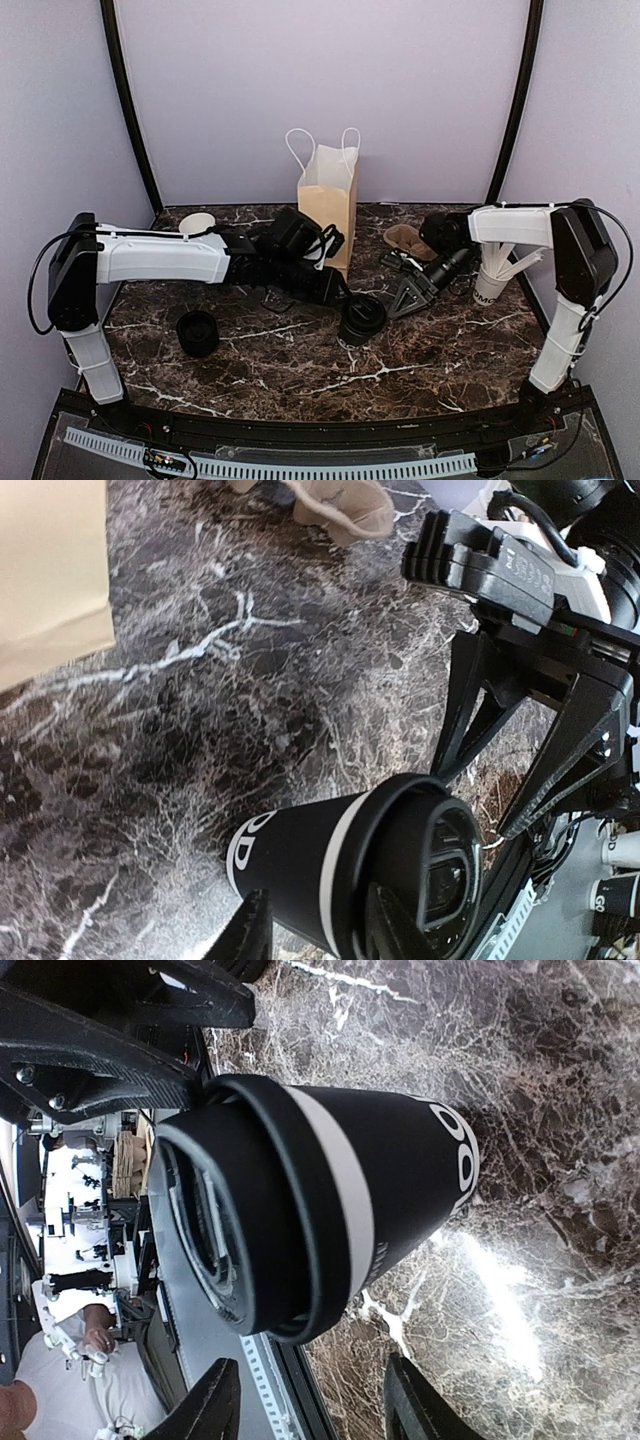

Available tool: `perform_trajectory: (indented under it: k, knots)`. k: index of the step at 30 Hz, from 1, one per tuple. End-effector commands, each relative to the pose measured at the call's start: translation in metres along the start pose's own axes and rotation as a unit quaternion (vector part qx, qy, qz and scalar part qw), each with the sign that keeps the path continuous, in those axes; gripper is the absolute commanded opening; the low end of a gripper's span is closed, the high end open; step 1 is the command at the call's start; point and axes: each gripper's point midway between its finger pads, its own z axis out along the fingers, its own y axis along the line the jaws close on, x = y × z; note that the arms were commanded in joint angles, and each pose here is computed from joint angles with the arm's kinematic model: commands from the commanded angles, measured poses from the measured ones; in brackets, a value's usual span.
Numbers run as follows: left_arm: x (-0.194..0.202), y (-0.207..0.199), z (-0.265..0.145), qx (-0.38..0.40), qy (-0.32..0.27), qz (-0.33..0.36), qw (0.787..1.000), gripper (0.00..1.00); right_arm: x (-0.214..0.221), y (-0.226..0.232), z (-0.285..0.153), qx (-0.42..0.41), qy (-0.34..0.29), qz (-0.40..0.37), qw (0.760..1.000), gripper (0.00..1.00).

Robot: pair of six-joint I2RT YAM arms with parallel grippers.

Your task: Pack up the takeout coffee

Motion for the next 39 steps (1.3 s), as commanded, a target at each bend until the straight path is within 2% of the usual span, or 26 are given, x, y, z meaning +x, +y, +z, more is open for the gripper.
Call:
perform_trajectory:
  k: [1, 4, 7, 12, 15, 17, 21, 22, 23, 24, 25, 26, 29, 32, 39]
  knots:
    - [-0.024, -0.030, -0.033, 0.037, -0.036, 0.039, 0.998, 0.38, -0.008, 0.013, -0.015, 0.017, -0.021, -0.044, 0.999, 0.51]
    - [-0.028, -0.030, -0.041, 0.034, -0.051, 0.047, 0.997, 0.43, -0.008, 0.018, -0.021, 0.028, -0.031, -0.061, 0.997, 0.51]
    - [-0.028, -0.019, -0.043, -0.002, -0.049, 0.052, 0.997, 0.43, -0.008, 0.018, -0.026, 0.040, -0.038, -0.072, 0.996, 0.52]
    - [-0.032, -0.016, -0.049, -0.019, -0.051, 0.069, 0.996, 0.46, -0.008, 0.023, -0.035, 0.047, -0.049, -0.087, 0.994, 0.52]
    - [-0.032, -0.003, -0.056, -0.066, -0.059, 0.080, 0.993, 0.68, -0.010, 0.025, -0.042, 0.062, -0.063, -0.104, 0.991, 0.53]
    - [-0.030, -0.004, -0.060, -0.082, -0.059, 0.101, 0.990, 0.71, -0.010, 0.025, -0.047, 0.070, -0.072, -0.111, 0.989, 0.54]
    - [-0.022, -0.021, -0.058, -0.083, -0.030, 0.154, 0.984, 0.73, -0.009, 0.028, -0.057, 0.079, -0.085, -0.124, 0.985, 0.55]
    - [-0.009, -0.022, -0.051, -0.088, -0.003, 0.168, 0.982, 0.73, -0.009, 0.028, -0.060, 0.085, -0.088, -0.128, 0.984, 0.55]
    - [-0.014, -0.031, -0.052, -0.086, -0.003, 0.191, 0.978, 0.73, -0.010, 0.029, -0.063, 0.091, -0.093, -0.131, 0.983, 0.55]
    - [-0.002, -0.028, -0.045, -0.102, 0.025, 0.216, 0.971, 0.73, -0.010, 0.029, -0.065, 0.097, -0.097, -0.132, 0.982, 0.55]
    - [-0.009, -0.036, -0.047, -0.105, 0.021, 0.227, 0.968, 0.73, -0.009, 0.030, -0.067, 0.101, -0.100, -0.134, 0.981, 0.56]
    - [0.000, -0.028, -0.040, -0.126, 0.046, 0.240, 0.962, 0.73, -0.009, 0.030, -0.069, 0.103, -0.103, -0.136, 0.980, 0.56]
    - [-0.009, -0.029, -0.038, -0.145, 0.057, 0.247, 0.956, 0.73, -0.008, 0.033, -0.070, 0.103, -0.106, -0.138, 0.979, 0.57]
    - [-0.003, -0.035, -0.025, -0.130, 0.089, 0.242, 0.957, 0.74, -0.008, 0.031, -0.070, 0.107, -0.105, -0.138, 0.979, 0.57]
    - [0.008, -0.034, -0.006, -0.123, 0.124, 0.237, 0.956, 0.74, -0.007, 0.028, -0.070, 0.113, -0.106, -0.137, 0.978, 0.57]
